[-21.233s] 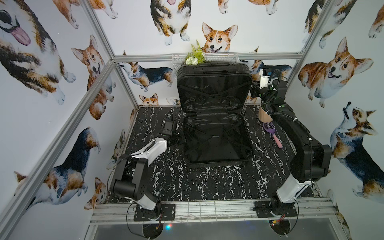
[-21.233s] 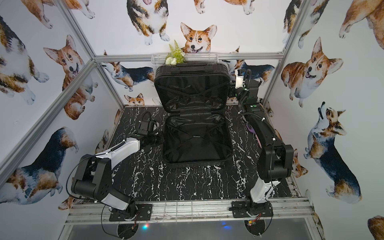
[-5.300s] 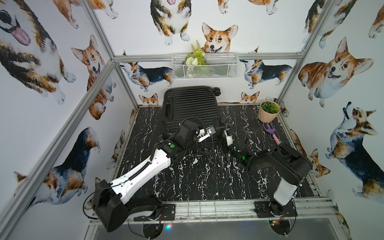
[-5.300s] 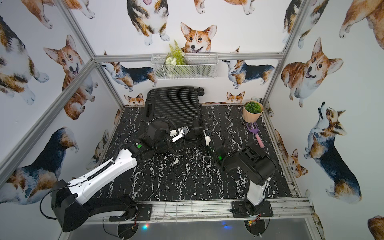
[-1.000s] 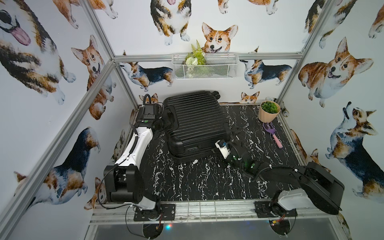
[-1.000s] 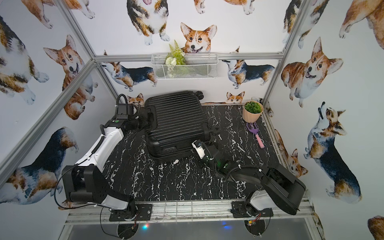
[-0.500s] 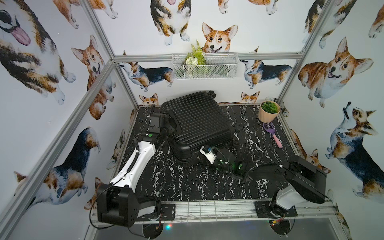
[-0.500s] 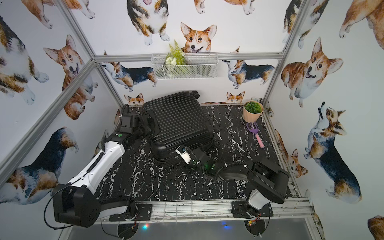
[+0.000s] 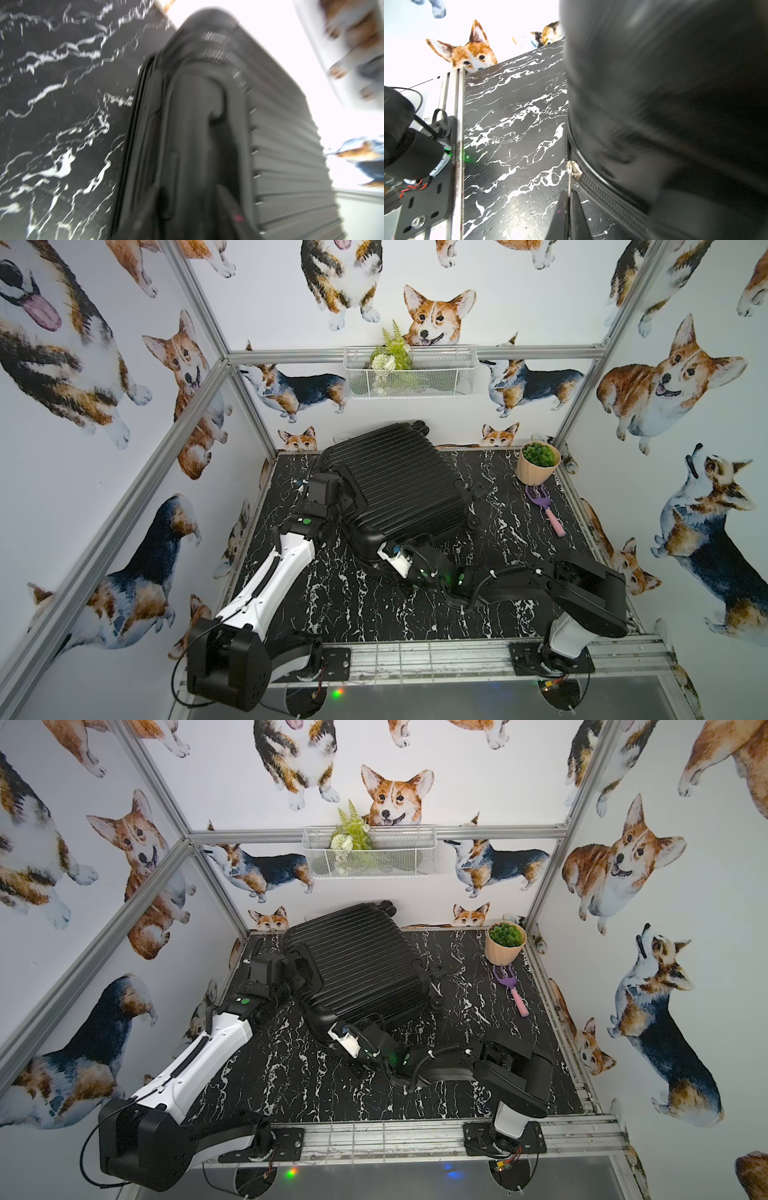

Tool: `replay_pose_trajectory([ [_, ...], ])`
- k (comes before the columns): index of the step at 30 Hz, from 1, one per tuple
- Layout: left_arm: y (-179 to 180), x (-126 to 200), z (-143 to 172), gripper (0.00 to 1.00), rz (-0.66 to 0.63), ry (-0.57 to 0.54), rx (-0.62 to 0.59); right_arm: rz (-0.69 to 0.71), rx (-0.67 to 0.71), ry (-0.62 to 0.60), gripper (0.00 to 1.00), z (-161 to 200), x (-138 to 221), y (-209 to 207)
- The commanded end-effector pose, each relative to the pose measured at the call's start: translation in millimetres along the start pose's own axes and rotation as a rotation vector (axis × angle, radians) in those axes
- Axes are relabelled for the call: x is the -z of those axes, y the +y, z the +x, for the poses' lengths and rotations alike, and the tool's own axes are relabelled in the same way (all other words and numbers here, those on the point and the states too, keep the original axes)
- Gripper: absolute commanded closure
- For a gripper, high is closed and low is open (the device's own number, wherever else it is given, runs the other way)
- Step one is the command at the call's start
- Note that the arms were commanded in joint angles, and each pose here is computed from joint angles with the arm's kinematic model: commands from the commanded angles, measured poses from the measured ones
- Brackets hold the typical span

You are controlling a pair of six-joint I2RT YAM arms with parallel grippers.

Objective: Close the suitcase zippers
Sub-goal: Place the suitcase at the center of the board, then adjust the suitcase at the center of the board.

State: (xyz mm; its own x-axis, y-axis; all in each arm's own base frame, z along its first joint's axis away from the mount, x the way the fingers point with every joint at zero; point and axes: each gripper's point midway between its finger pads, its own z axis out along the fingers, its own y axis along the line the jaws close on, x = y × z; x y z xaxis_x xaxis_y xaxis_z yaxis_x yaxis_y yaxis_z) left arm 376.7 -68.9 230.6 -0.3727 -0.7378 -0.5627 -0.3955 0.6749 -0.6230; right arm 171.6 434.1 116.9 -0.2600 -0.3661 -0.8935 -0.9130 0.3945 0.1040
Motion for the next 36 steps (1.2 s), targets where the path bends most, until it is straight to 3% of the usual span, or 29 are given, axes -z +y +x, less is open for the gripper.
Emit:
replay_pose_trajectory([
  [1, -12.4, 16.2, -34.0, 0.18, 0.020, -0.144, -0.071, 0.049, -0.001, -0.076, 1.00, -13.6, 11.7, -10.7],
  [4, -24.5, 24.4, -41.0, 0.07, 0.046, -0.164, -0.314, 0.099, -0.050, -0.100, 1.00, -8.8, 25.4, -30.2],
  [7, -48.6, 27.2, -29.8, 0.07, 0.141, -0.103, -0.658, 0.144, -0.102, -0.107, 1.00, -0.9, 38.8, -50.4],
  [9, -54.7, 25.9, -20.9, 0.07, 0.172, -0.060, -0.804, 0.176, -0.132, -0.110, 1.00, 4.2, 47.0, -63.4],
  [12, -55.7, 22.4, 3.8, 0.11, 0.229, 0.066, -1.104, 0.230, -0.159, -0.112, 1.00, 11.3, 61.1, -81.8],
  [16, -48.7, 32.5, 46.5, 0.12, 0.417, 0.243, -1.499, 0.309, -0.223, -0.086, 1.00, 21.5, 83.4, -112.0],
  [21, -31.6, 45.2, 72.1, 0.09, 0.575, 0.380, -1.808, 0.377, -0.281, -0.074, 1.00, 28.5, 105.5, -138.7],
  [26, -30.9, 54.6, 80.1, 0.10, 0.808, 0.445, -1.999, 0.382, -0.294, -0.073, 1.00, 28.0, 115.8, -144.7],
  [36, -39.6, 14.7, 74.0, 0.13, 0.812, 0.521, -2.160, 0.366, -0.316, -0.065, 1.00, 31.1, 112.5, -142.8],
])
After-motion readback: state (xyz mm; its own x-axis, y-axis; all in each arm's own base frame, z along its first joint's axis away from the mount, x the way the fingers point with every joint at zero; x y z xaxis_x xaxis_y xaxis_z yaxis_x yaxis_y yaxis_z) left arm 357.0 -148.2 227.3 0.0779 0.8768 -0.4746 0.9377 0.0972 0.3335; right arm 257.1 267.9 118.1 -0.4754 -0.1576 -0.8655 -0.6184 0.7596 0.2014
